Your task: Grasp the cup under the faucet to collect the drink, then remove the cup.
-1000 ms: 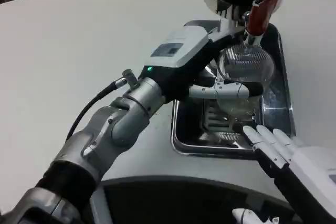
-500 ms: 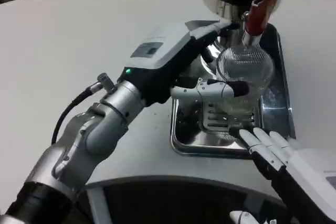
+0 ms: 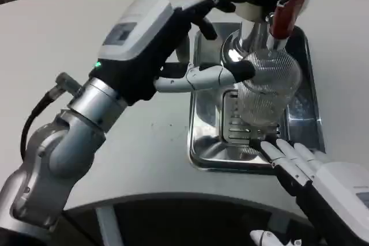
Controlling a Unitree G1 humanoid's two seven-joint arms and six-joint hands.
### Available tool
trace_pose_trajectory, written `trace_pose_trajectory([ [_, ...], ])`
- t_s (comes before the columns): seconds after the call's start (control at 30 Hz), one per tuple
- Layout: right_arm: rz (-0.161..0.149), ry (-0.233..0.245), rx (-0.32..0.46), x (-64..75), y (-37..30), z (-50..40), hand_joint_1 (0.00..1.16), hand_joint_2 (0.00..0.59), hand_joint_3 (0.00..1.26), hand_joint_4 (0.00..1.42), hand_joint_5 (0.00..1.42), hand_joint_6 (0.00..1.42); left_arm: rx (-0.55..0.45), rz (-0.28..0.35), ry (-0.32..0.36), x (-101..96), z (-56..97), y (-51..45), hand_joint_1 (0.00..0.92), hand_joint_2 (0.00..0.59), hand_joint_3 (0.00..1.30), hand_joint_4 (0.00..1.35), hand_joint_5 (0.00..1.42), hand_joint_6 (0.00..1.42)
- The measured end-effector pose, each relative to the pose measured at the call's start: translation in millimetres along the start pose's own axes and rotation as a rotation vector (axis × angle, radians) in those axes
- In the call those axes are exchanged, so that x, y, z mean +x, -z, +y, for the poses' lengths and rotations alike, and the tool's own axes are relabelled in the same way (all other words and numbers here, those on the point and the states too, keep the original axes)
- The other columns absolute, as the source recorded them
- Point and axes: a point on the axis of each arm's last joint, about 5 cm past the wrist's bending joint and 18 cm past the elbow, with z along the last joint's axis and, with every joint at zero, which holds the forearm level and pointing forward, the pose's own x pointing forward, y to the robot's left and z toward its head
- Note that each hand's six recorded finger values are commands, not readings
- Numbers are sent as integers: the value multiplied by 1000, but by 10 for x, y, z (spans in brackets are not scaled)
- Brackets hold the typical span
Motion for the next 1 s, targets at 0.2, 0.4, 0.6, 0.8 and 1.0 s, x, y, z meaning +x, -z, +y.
trace_pose_trajectory([
  [0.2,-6,3,1,18,-5,1,292,405,54,0,0,0,-65,-48,-63,-4,147,-72,67,88,368,426,586,983],
  [0.4,-6,7,-3,27,-7,-3,292,405,54,0,0,0,-190,-109,-100,42,256,-118,14,94,418,470,510,616],
  [0.6,-5,6,-4,28,-9,-1,292,405,54,0,0,0,-373,-227,-62,229,401,-192,0,100,381,398,436,462],
  [0.8,-4,3,-5,26,-11,4,292,405,57,0,0,0,-496,-262,1,374,440,-197,0,105,323,303,362,404],
  [1.0,1,-4,-2,15,-11,11,292,405,62,0,0,0,-582,-256,98,545,450,-185,0,100,238,193,301,337],
])
